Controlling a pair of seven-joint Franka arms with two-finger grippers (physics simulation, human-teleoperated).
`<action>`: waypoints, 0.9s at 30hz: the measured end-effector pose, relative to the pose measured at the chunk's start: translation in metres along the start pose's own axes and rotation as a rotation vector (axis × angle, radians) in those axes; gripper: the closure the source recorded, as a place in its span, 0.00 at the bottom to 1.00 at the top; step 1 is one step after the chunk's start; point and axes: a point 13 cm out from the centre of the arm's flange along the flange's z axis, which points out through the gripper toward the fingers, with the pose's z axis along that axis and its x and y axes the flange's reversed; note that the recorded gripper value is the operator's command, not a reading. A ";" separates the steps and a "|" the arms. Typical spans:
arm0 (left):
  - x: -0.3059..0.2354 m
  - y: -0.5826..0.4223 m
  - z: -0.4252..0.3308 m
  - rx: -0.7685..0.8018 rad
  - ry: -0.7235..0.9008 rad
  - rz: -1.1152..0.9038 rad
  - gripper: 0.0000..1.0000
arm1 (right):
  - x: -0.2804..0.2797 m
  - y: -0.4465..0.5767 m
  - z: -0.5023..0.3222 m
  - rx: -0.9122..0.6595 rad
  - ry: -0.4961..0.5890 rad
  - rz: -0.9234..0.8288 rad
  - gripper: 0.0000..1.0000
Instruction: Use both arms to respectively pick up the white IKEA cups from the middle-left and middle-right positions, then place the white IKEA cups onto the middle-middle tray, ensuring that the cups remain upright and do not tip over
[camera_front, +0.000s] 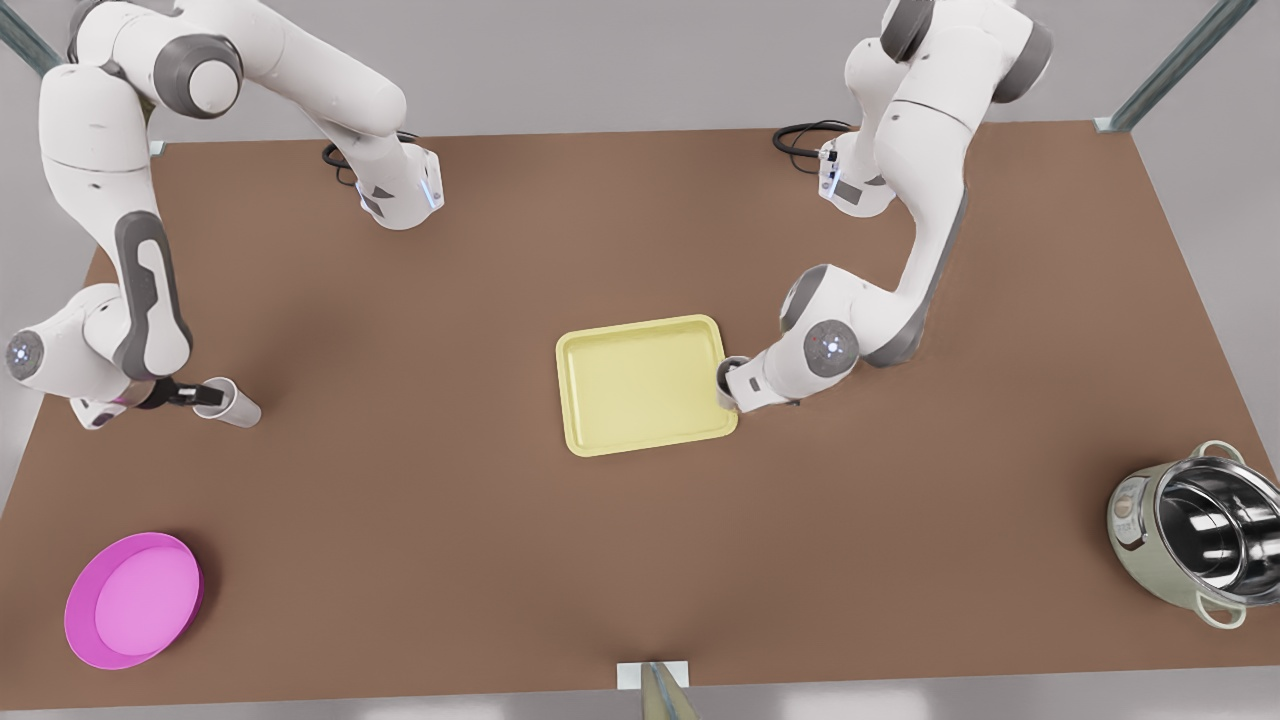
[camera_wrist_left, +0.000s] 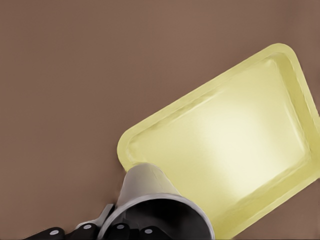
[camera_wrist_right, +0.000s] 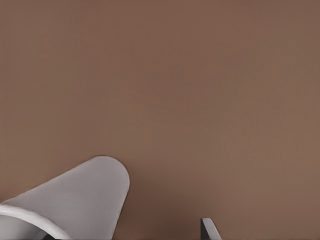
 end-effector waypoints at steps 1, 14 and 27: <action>-0.002 -0.016 0.012 -0.008 -0.003 -0.015 0.79 | -0.001 0.001 0.003 -0.001 0.001 -0.006 0.00; -0.035 -0.031 0.060 0.020 -0.083 -0.434 0.20 | -0.051 0.044 -0.031 0.030 -0.063 -0.156 0.79; -0.042 0.038 -0.226 0.009 -0.280 -0.642 0.00 | -0.113 0.550 -0.068 0.012 -0.142 -0.909 0.79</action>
